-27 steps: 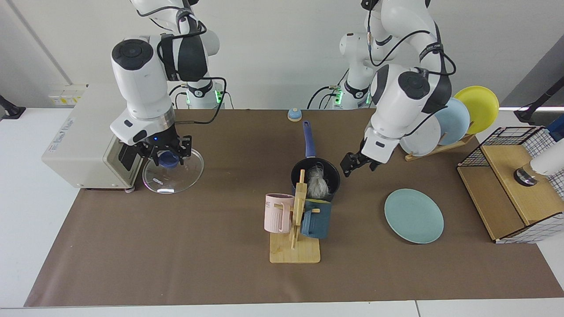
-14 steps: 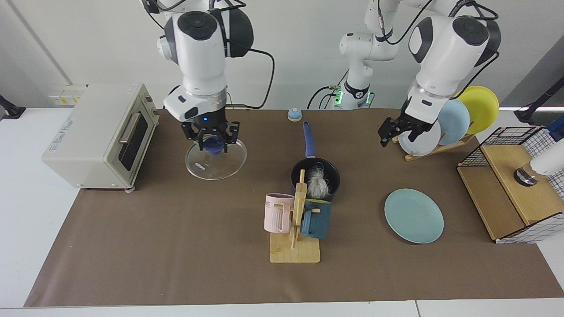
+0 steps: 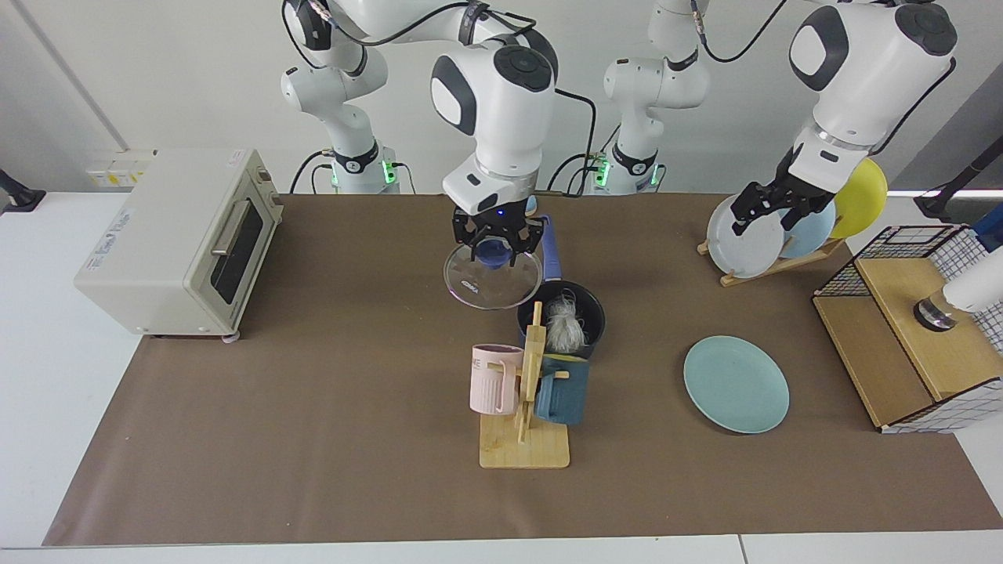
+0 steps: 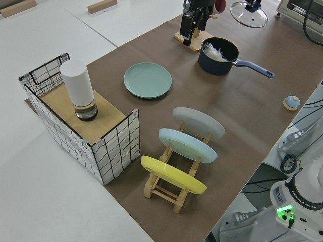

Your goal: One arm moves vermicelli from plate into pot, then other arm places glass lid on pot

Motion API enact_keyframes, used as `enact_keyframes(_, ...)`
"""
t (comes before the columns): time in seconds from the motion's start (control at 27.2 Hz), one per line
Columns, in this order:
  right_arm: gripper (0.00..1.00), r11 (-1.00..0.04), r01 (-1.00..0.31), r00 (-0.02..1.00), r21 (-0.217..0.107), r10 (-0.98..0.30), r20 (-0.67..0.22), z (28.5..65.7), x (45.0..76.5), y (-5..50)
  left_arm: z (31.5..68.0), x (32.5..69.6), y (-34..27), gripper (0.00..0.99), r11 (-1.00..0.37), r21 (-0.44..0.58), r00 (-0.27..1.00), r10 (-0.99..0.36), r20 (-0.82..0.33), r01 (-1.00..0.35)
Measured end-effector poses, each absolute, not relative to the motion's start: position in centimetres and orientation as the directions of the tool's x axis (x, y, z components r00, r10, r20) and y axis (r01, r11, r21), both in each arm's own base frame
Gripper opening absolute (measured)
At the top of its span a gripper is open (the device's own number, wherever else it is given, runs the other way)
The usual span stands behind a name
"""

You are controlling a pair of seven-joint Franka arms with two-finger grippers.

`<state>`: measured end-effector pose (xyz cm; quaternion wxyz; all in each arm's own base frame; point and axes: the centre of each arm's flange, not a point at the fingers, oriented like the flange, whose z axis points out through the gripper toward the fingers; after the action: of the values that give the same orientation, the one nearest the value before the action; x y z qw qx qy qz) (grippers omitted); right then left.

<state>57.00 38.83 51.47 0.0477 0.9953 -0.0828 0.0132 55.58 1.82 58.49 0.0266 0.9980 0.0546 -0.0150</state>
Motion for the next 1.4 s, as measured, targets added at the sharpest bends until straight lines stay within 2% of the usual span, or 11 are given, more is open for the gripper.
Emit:
enact_keyframes(0.22,0.66,-0.982,-0.158,0.987,0.100,-0.157,0.027,47.9,55.4,45.4,58.9,55.4,3.4,0.978,-0.991,0.042,0.992,0.123,-0.021,0.123)
enact_keyframes(0.4,0.66,-0.985,-0.137,0.991,0.107,-0.135,0.024,45.4,55.0,48.5,59.1,55.5,2.0,0.982,-0.994,0.037,0.995,0.098,-0.007,0.098)
enact_keyframes(0.81,0.66,-0.982,-0.164,0.986,0.094,-0.161,0.039,43.0,57.5,47.9,59.1,55.7,0.9,0.987,-0.996,0.024,0.996,0.086,0.006,0.086)
enact_keyframes(0.95,0.66,-0.983,-0.161,0.987,0.085,-0.157,0.045,42.4,57.7,48.4,59.1,55.7,0.9,0.987,-0.996,0.023,0.996,0.086,0.007,0.086)
enact_keyframes(1.4,0.66,-0.985,-0.148,0.989,0.084,-0.145,0.039,41.0,58.0,48.8,59.0,55.7,1.4,0.991,-0.995,0.023,0.995,0.096,0.004,0.096)
